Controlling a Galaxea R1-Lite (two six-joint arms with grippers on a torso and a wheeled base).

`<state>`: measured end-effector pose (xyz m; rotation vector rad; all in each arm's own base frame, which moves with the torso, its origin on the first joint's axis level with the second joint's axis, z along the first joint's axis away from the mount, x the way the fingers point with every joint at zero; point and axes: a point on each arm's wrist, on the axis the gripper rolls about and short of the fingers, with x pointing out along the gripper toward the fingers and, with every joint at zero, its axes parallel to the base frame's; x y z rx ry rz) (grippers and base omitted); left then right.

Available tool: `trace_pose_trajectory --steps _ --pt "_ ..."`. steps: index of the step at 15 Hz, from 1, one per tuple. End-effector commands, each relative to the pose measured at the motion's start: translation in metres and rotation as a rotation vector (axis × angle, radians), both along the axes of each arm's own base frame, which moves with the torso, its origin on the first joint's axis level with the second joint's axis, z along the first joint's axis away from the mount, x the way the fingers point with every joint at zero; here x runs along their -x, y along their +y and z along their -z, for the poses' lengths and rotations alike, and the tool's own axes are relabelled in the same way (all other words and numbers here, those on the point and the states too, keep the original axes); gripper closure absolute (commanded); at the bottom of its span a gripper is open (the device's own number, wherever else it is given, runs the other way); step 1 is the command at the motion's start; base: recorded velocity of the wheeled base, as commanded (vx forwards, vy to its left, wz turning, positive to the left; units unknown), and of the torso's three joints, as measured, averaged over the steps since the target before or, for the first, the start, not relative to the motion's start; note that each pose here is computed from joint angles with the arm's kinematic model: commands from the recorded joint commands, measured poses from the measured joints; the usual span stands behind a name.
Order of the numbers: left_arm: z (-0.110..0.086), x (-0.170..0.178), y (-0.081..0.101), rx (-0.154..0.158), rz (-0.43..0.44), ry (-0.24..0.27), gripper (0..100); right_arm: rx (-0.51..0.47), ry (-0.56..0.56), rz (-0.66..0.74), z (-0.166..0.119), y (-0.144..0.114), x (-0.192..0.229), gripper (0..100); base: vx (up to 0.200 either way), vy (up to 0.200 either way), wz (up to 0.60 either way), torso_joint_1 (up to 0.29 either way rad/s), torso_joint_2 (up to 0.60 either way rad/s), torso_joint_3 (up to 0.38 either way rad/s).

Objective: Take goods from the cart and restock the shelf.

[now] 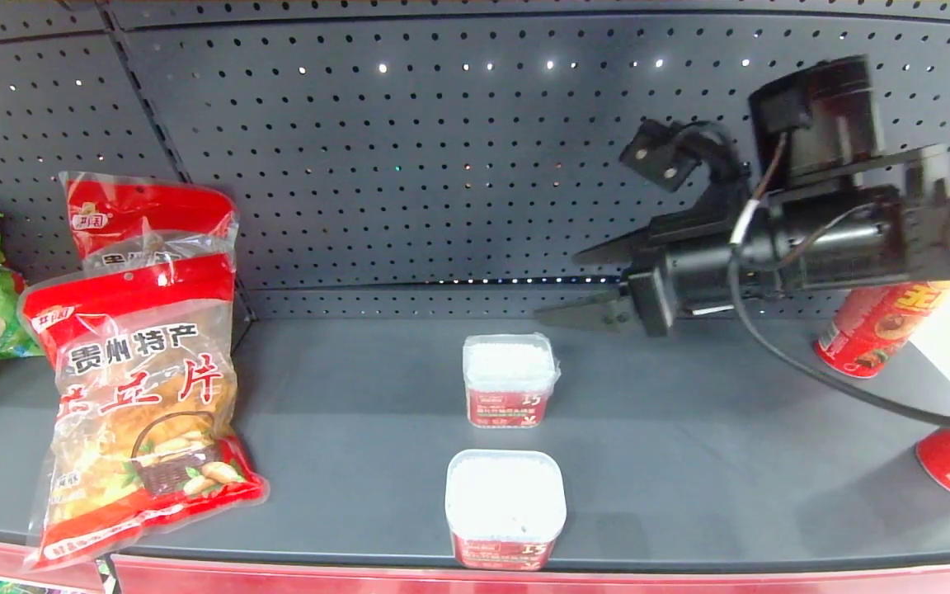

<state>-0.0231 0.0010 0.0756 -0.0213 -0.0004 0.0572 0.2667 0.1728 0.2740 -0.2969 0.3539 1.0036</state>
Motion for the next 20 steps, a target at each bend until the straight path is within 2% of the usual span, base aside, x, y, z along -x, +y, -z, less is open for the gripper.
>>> trace_pose_trajectory --steps 1,2,3,5,6,7,11,15,17,18,20 --pt "0.0 0.0 0.0 0.0 -0.001 0.001 0 -0.077 -0.015 0.122 -0.046 -0.041 0.055 0 0.0 0.0 0.0 0.0 0.0 0.0" --pt "0.0 0.0 0.0 0.0 -0.001 0.001 0 -0.105 0.0 0.217 -0.066 -0.068 0.098 0 0.0 0.0 0.0 0.0 0.0 0.0" --pt "0.0 0.0 0.0 0.0 -0.001 0.001 0 -0.111 -0.012 0.293 -0.073 -0.089 0.12 0 0.0 0.0 0.0 0.0 0.0 0.0" --pt "0.0 0.0 0.0 0.0 -0.001 0.001 0 -0.104 0.001 0.41 -0.07 -0.122 0.155 0 0.0 0.0 0.0 0.0 0.0 0.0" --pt "0.0 0.0 0.0 0.0 -0.001 0.001 0 -0.085 0.032 0.483 -0.052 -0.145 0.198 0 0.0 0.0 0.0 0.0 0.0 0.0" --pt "0.0 0.0 0.0 0.0 -0.001 0.001 0 -0.079 0.042 0.539 -0.036 -0.157 0.226 0 0.0 0.0 0.0 0.0 0.0 0.0" --pt "0.0 0.0 0.0 0.0 -0.001 0.001 0 -0.076 0.089 0.733 0.035 -0.174 0.303 0 0.0 0.0 0.0 0.0 0.0 0.0" --pt "0.0 0.0 0.0 0.0 -0.001 0.001 0 -0.079 0.187 0.806 0.096 -0.174 0.32 0 0.0 0.0 0.0 0.0 0.0 0.0" --pt "0.0 0.0 0.0 0.0 -0.001 0.001 0 -0.13 0.193 0.818 0.117 -0.173 0.312 0 0.0 0.0 0.0 0.0 0.0 0.0" --pt "0.0 0.0 0.0 0.0 -0.001 0.001 0 -0.154 0.153 0.816 0.123 -0.173 0.305 0 0.0 0.0 0.0 0.0 0.0 0.0" --pt "0.0 0.0 0.0 0.0 -0.001 0.001 0 -0.262 -0.08 0.888 0.153 -0.171 0.27 0 0.0 0.0 0.0 0.0 0.0 0.0"
